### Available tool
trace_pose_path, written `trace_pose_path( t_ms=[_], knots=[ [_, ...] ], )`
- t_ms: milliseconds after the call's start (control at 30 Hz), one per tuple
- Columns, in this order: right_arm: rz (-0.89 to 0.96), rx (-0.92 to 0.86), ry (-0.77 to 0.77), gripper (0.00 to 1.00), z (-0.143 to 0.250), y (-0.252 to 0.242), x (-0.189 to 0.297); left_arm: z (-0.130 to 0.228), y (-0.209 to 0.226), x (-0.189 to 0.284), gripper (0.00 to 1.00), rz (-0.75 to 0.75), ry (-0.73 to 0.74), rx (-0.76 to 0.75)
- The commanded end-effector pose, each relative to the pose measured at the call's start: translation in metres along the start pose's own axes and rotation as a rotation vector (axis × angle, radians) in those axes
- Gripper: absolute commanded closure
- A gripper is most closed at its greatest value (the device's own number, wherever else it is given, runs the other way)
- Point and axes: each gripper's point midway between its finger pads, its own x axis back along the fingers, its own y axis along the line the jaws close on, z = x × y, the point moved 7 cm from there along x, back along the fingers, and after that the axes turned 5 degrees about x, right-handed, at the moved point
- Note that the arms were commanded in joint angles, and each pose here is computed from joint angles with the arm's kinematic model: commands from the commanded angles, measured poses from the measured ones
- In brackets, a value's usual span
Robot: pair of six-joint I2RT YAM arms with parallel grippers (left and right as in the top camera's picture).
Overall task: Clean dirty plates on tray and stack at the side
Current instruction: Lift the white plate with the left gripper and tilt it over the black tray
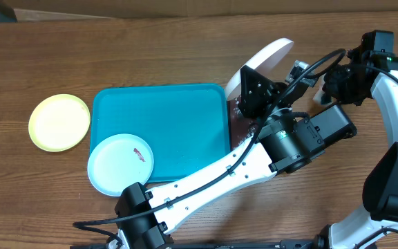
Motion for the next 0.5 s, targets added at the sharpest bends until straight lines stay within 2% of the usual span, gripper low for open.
trace_pose_path(
  t_ms=[0, 467],
  knots=[
    [-0.006, 0.000, -0.004, 0.96, -0.0004, 0.0004, -0.0001, -0.0080, 0.0102, 0.0016, 0.96, -0.049, -0.016, 0.037],
    [-0.006, 0.000, -0.004, 0.96, -0.0004, 0.0006, -0.0001, -0.0093, 0.0072, 0.0014, 0.96, -0.023, -0.011, 0.062]
  ],
)
